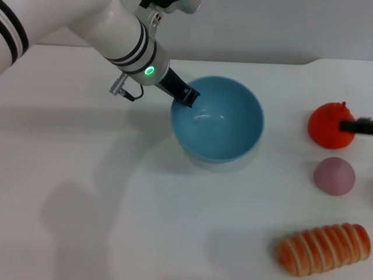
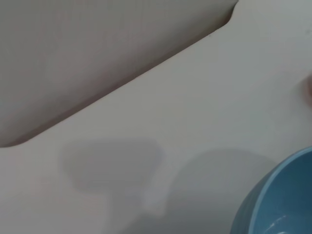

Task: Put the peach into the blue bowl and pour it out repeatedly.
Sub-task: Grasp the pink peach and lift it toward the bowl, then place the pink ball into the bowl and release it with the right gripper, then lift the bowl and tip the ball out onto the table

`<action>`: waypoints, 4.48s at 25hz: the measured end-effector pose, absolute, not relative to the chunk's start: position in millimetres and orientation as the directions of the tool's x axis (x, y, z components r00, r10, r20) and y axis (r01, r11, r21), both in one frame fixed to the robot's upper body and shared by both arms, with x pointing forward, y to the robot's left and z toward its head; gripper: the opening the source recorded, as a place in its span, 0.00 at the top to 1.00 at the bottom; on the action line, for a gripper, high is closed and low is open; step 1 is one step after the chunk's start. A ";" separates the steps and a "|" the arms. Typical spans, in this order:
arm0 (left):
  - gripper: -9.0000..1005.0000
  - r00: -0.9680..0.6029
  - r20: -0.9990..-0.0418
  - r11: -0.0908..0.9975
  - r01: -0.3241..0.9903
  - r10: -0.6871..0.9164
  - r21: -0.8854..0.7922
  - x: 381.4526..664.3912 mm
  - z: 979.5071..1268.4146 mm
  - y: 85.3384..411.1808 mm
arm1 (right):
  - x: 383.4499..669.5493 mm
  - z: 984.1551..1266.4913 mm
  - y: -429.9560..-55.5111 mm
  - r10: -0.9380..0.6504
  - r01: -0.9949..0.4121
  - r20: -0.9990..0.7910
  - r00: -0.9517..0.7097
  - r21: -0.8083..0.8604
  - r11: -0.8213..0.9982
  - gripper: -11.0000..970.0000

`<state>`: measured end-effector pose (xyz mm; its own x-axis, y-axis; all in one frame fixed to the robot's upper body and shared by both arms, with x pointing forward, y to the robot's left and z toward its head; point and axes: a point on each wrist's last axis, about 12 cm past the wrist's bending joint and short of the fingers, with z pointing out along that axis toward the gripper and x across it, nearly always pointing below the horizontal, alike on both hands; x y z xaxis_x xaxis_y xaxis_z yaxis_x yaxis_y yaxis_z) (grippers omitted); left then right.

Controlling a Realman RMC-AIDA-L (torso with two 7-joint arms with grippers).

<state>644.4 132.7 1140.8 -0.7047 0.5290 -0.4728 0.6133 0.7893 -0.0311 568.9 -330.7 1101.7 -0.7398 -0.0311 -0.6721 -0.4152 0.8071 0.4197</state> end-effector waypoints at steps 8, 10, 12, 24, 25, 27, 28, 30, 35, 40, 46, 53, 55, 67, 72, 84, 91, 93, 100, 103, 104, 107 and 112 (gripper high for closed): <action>0.99 -0.710 -0.479 0.794 0.606 0.516 -0.042 644.1 1138.6 133.5 | 562.5 1067.0 -315.8 -0.046 -0.327 -0.519 -0.854 0.464 0.823 0.37; 0.99 -0.710 -0.480 0.795 0.605 0.515 -0.042 644.0 1138.2 133.7 | 561.8 1061.6 -314.3 -0.042 -0.313 -0.504 -0.863 0.467 0.827 0.37; 0.99 -0.711 -0.480 0.796 0.604 0.514 -0.043 644.0 1137.9 133.9 | 562.2 1058.0 -312.8 -0.037 -0.303 -0.496 -0.867 0.468 0.830 0.37; 0.99 -0.714 -0.483 0.800 0.598 0.506 -0.046 643.1 1133.3 135.8 | 560.6 1051.2 -317.0 -0.027 -0.270 -0.469 -0.883 0.459 0.847 0.38; 0.99 -0.715 -0.484 0.801 0.597 0.505 -0.046 643.0 1133.0 136.1 | 560.0 1050.8 -317.6 -0.026 -0.268 -0.468 -0.883 0.458 0.847 0.42; 0.99 -0.716 -0.485 0.802 0.595 0.502 -0.048 643.0 1132.6 136.7 | 559.8 1050.6 -318.2 -0.023 -0.265 -0.469 -0.883 0.457 0.849 0.50; 0.99 -0.717 -0.485 0.803 0.594 0.501 -0.048 642.9 1132.4 137.0 | 559.8 1050.5 -318.0 -0.023 -0.265 -0.470 -0.882 0.457 0.849 0.54; 0.99 -0.718 -0.485 0.804 0.593 0.500 -0.049 642.8 1132.0 137.4 | 559.6 1050.0 -317.2 -0.025 -0.268 -0.471 -0.882 0.455 0.849 0.62; 0.99 -0.718 -0.485 0.804 0.592 0.500 -0.048 642.6 1131.4 137.8 | 561.0 1053.0 -318.2 -0.024 -0.273 -0.485 -0.874 0.450 0.850 0.85; 0.99 -0.718 -0.484 0.805 0.592 0.499 -0.048 642.5 1131.1 138.2 | 567.0 1063.4 -318.4 -0.038 -0.301 -0.519 -0.854 0.432 0.850 0.90; 0.99 -0.723 -0.484 0.805 0.590 0.492 -0.064 641.0 1130.2 137.6 | 581.6 1101.8 -304.3 -0.087 -0.427 -0.612 -0.786 0.437 0.791 0.95; 0.99 -0.713 -0.493 0.790 0.608 0.499 -0.080 639.6 1132.3 129.6 | 599.5 1144.8 -259.1 -0.194 -0.617 -0.701 -0.686 0.418 0.667 0.95; 0.99 -0.707 -0.491 0.784 0.616 0.509 -0.074 638.7 1132.2 127.5 | 604.1 1148.2 -242.5 -0.242 -0.655 -0.701 -0.670 0.406 0.637 0.95; 0.99 -0.704 -0.498 0.785 0.615 0.506 -0.072 639.2 1131.4 125.8 | 619.2 1148.9 -192.5 -0.342 -0.730 -0.699 -0.628 0.375 0.572 0.95; 0.99 -0.706 -0.502 0.787 0.612 0.499 -0.078 639.1 1130.9 125.9 | 621.1 1144.9 -192.3 -0.324 -0.722 -0.708 -0.627 0.373 0.583 0.94; 0.99 -0.714 -0.508 0.797 0.598 0.481 -0.086 638.2 1126.7 130.0 | 615.7 1128.9 -219.2 -0.220 -0.735 -0.836 -0.503 0.280 0.618 0.48; 0.99 -0.713 -0.525 0.807 0.585 0.465 -0.080 638.7 1122.0 135.4 | 594.1 1099.5 -292.4 -0.146 -0.553 -0.937 -0.318 0.059 0.831 0.30; 0.99 -0.708 -0.532 0.807 0.585 0.464 -0.075 639.3 1121.7 135.4 | 581.5 1089.0 -310.8 -0.113 -0.491 -0.952 -0.284 0.043 0.870 0.30; 0.99 -0.650 -0.551 0.773 0.634 0.523 -0.014 638.7 1121.9 122.6 | 530.4 1057.3 -364.1 0.100 -0.228 -0.989 -0.112 0.124 0.966 0.31; 0.99 -0.615 -0.575 0.757 0.654 0.540 0.012 639.9 1126.0 114.7 | 508.5 1040.7 -374.7 0.151 -0.167 -0.984 -0.094 0.165 0.972 0.31; 0.99 -0.597 -0.588 0.749 0.662 0.546 0.025 640.4 1128.1 111.3 | 499.5 1035.5 -377.4 0.169 -0.152 -0.982 -0.087 0.181 0.972 0.31; 0.99 -0.508 -0.629 0.704 0.704 0.588 0.090 639.4 1134.9 96.7 | 476.3 1026.9 -378.5 0.198 -0.137 -0.980 -0.036 0.201 0.970 0.31; 0.99 -0.307 -0.686 0.595 0.771 0.659 0.228 635.0 1149.5 70.4 | 448.7 1013.8 -376.6 0.247 -0.072 -0.969 0.016 0.246 0.967 0.31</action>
<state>635.0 70.4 1149.5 -0.3065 0.6594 -0.6865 0.7707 0.5952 0.2276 448.7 -376.6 1013.8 0.0160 0.2475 -0.9688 -0.0716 0.9667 0.2457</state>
